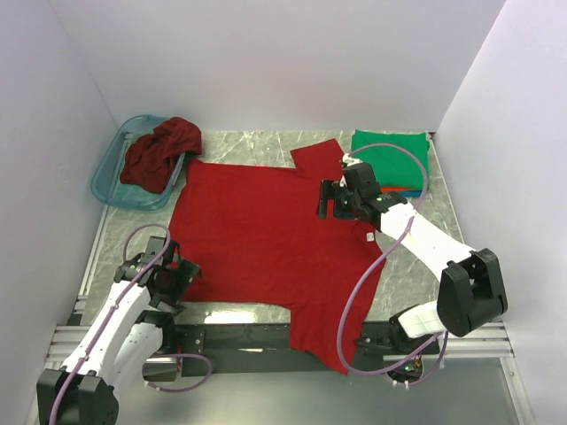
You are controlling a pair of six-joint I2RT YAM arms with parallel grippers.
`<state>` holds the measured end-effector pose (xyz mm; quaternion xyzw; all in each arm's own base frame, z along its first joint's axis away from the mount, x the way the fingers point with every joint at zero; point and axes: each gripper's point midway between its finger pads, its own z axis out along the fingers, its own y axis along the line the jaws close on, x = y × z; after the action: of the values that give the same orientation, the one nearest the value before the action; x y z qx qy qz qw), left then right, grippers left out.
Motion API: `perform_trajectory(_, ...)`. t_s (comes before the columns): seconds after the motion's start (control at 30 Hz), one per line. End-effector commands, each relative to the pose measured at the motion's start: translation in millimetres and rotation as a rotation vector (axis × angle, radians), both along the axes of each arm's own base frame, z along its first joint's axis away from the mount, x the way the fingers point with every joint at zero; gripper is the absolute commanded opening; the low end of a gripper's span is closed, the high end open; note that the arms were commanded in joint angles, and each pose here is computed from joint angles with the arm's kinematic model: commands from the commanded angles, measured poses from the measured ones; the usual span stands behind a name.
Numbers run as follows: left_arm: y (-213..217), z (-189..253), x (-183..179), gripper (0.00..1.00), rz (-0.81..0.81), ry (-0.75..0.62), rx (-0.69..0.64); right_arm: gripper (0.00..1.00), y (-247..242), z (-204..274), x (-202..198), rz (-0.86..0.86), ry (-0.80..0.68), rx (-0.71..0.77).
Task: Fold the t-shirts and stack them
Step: Fold the tshirt
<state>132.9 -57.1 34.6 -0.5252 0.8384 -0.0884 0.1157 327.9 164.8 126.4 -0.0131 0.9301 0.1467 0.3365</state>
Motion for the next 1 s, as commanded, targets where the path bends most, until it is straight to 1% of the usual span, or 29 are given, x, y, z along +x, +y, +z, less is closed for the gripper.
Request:
perform_trajectory(0.0,5,5,12,0.98,0.037,-0.045,0.028,0.95,4,7,12,0.013,-0.041,0.017)
perform_trajectory(0.07,15,4,20,0.97,0.057,-0.072,0.079,0.95,3,8,12,0.014,-0.043,0.016)
perform_trajectory(0.13,19,-2,20,0.96,0.091,-0.043,0.101,0.95,1,9,13,0.01,-0.045,0.014)
perform_trajectory(0.23,29,-3,22,0.98,0.118,0.006,0.163,0.95,-7,10,15,-0.01,-0.05,0.011)
perform_trajectory(0.37,31,-8,22,0.97,0.144,0.014,0.171,0.95,-13,17,22,-0.026,-0.06,0.031)
perform_trajectory(0.5,37,-13,30,0.9,0.167,-0.028,0.198,0.95,-21,18,25,-0.042,-0.067,0.018)
perform_trajectory(0.6,42,-14,30,0.89,0.181,-0.014,0.226,0.95,-28,17,26,-0.067,-0.059,0.012)
perform_trajectory(0.7,54,-15,30,0.86,0.216,-0.012,0.29,0.95,-28,18,26,-0.062,-0.058,0.028)
perform_trajectory(0.77,55,-15,31,0.86,0.21,-0.016,0.298,0.95,-30,19,25,-0.066,-0.06,0.027)
perform_trajectory(0.83,54,-16,31,0.83,0.205,-0.012,0.294,0.95,-33,18,25,-0.078,-0.06,0.019)
perform_trajectory(0.87,54,-15,32,0.8,0.204,-0.015,0.293,0.95,-35,18,25,-0.086,-0.057,0.017)
perform_trajectory(0.9,54,-15,32,0.7,0.206,-0.022,0.289,0.95,-35,18,25,-0.088,-0.057,0.017)
perform_trajectory(0.93,53,-14,33,0.58,0.201,-0.031,0.284,0.95,-35,18,25,-0.088,-0.058,0.018)
perform_trajectory(0.97,52,-13,34,0.31,0.198,-0.036,0.281,0.95,-36,17,24,-0.089,-0.055,0.018)
